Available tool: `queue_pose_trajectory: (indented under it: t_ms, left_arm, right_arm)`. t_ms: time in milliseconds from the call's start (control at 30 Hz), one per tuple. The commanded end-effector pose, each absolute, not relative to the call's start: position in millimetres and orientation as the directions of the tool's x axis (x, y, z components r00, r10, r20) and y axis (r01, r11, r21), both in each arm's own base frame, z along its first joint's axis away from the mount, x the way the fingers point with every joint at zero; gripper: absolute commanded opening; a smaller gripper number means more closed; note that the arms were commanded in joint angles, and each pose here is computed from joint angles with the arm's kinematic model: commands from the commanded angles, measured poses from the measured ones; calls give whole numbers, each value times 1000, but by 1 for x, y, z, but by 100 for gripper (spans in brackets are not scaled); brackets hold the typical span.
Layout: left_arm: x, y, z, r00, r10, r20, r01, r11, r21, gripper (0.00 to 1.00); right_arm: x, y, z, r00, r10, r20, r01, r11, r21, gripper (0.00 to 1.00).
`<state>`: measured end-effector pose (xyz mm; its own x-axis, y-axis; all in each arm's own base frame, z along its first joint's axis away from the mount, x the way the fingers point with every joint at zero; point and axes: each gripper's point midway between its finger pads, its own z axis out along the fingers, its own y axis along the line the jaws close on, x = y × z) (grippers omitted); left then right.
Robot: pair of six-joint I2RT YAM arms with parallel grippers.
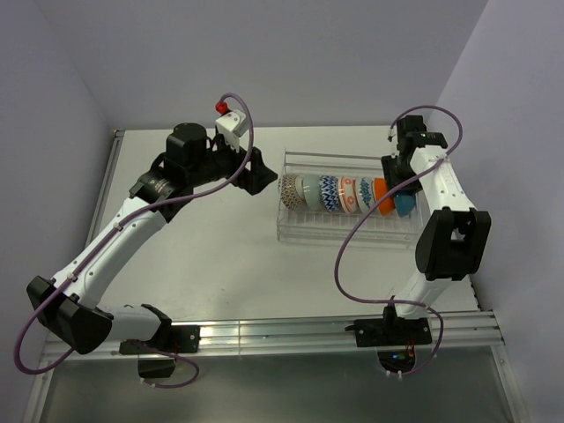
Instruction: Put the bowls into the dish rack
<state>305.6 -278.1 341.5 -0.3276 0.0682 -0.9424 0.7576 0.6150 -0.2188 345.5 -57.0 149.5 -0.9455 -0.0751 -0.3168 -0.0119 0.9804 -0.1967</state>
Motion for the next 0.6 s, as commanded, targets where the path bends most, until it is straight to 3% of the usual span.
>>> queue_pose_trajectory:
  t_ms: [0, 167, 333, 433, 567]
  left_arm:
    - [304, -279, 345, -326, 55, -944, 765, 602, -229, 100]
    - [307, -278, 346, -323, 63, -944, 765, 605, -221, 99]
    - [304, -278, 342, -335, 56, -941, 763, 602, -236, 100]
    - [304, -277, 342, -332, 58, -942, 763, 603, -231, 99]
    - [305, -277, 343, -334, 61, -941, 763, 603, -232, 100]
  right_arm:
    - [353, -70, 152, -938, -80, -337, 15, 963, -270, 0]
    - [355, -74, 148, -942, -84, -324, 14, 957, -289, 0]
    - [350, -76, 141, -948, -92, -304, 5, 953, -302, 21]
    - [348, -78, 141, -948, -97, -302, 3, 949, -315, 46]
    - [348, -78, 147, -944, -93, -316, 12, 949, -315, 57]
